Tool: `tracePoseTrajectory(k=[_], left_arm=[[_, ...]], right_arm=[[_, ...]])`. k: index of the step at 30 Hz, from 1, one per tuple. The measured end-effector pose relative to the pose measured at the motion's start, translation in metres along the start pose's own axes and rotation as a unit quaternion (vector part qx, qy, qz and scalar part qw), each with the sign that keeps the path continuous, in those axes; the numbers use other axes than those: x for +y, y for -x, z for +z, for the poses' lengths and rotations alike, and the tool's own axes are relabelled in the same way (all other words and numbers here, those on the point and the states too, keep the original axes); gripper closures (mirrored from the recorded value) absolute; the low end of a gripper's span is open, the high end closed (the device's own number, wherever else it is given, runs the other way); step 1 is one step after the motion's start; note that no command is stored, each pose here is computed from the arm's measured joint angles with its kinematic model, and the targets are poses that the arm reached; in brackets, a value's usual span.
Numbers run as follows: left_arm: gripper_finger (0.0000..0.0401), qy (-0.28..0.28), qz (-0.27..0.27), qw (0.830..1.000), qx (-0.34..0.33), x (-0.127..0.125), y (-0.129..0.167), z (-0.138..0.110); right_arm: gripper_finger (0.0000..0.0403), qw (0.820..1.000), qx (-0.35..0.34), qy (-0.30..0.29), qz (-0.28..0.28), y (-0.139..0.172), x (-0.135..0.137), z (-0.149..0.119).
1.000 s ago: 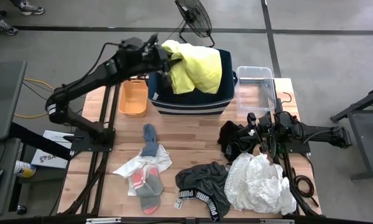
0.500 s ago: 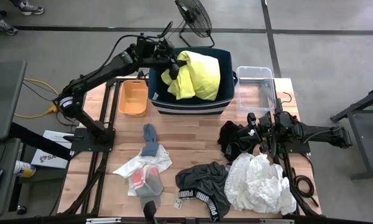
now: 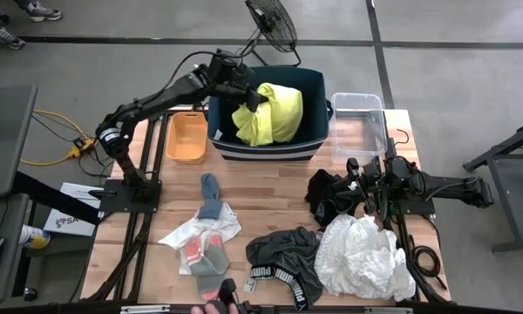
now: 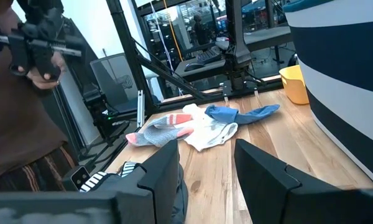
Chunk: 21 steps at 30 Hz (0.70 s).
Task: Pick & Place Cloths
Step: Put the yellow shirt into the laundry organizer
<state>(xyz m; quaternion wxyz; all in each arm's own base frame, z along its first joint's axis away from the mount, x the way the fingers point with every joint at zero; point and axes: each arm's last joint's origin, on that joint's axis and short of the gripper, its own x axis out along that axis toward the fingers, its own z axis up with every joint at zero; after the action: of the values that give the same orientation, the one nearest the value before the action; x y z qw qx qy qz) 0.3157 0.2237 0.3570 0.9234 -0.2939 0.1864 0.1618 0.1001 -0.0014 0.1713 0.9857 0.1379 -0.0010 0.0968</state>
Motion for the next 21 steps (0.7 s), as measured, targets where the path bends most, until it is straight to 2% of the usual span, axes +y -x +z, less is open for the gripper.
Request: tracePoseTrajectory(k=[5, 11, 17, 21], left_arm=[[0.0357, 0.059, 0.007, 0.998, 0.027, 0.003, -0.018, -0.01], [0.0357, 0.093, 0.034, 0.994, 0.041, 0.013, -0.033, -0.021], [0.0357, 0.106, 0.076, 0.99, 0.059, 0.025, -0.041, -0.038], [0.0337, 0.104, 0.082, 0.989, 0.068, 0.03, -0.044, -0.047]], right_arm=[[0.0254, 1.0, 0.001, 0.0, 0.0, 0.0, 0.0, 0.0], [0.0254, 1.0, 0.001, 0.0, 0.0, 0.0, 0.0, 0.0], [0.0254, 1.0, 0.001, 0.0, 0.0, 0.0, 0.0, 0.0], [0.0254, 1.0, 0.001, 0.0, 0.0, 0.0, 0.0, 0.0]])
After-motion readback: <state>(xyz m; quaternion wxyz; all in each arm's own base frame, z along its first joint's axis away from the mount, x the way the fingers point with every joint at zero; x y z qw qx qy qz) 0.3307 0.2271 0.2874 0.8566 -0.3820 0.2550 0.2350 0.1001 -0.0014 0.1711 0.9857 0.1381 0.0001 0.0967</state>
